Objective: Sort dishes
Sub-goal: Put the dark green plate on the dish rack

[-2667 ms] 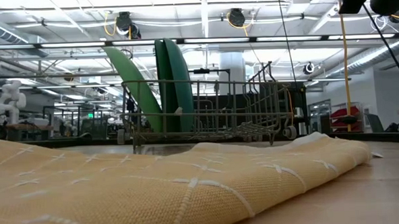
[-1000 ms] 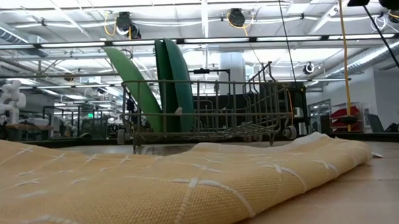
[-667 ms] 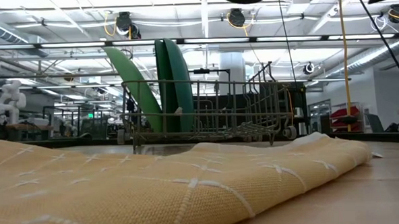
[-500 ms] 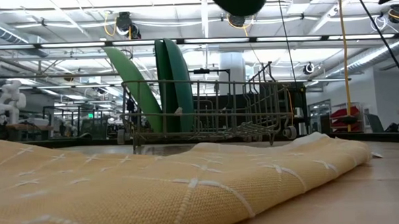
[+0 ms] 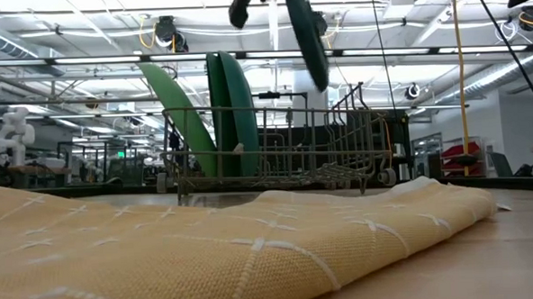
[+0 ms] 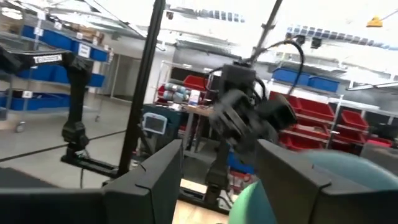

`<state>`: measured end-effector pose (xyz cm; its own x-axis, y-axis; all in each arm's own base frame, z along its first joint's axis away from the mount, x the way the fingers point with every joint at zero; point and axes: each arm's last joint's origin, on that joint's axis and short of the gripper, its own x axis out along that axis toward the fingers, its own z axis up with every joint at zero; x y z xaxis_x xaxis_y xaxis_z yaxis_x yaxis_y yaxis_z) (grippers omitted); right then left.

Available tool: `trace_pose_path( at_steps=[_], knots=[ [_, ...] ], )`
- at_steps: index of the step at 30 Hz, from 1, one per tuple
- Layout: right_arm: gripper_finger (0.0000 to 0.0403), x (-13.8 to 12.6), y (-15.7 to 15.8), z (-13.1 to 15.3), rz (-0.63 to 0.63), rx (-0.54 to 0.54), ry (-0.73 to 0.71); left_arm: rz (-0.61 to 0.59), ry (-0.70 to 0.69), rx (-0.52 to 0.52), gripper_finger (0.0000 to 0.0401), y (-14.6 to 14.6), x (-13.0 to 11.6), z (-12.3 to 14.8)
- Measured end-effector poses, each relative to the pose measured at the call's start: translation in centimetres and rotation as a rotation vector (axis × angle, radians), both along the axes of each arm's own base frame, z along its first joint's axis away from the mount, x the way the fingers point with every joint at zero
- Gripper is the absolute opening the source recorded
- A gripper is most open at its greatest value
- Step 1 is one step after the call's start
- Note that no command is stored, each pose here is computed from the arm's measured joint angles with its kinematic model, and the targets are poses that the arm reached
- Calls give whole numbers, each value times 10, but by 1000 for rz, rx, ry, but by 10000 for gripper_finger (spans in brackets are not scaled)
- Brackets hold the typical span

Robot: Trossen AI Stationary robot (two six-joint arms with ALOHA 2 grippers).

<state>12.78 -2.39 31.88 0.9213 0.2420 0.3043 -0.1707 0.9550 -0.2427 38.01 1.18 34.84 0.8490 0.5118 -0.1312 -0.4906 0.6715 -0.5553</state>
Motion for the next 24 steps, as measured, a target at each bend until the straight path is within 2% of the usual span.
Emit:
trace_pose_path(
  at_steps=[3,12,16,20,24],
  knots=[
    [194,0,3,-1,23,1,12,119,41,-18,22,0,6,-19],
    [194,4,11,-10,76,-8,100,311,65,-10,22,-15,6,-30],
    [194,5,14,-12,97,-30,108,360,124,-35,22,-18,3,-42],
    [194,5,17,-12,111,-52,103,360,116,-43,22,-19,13,-54],
    [194,6,19,-13,127,-49,114,362,178,1,22,-16,21,-69]
  ],
)
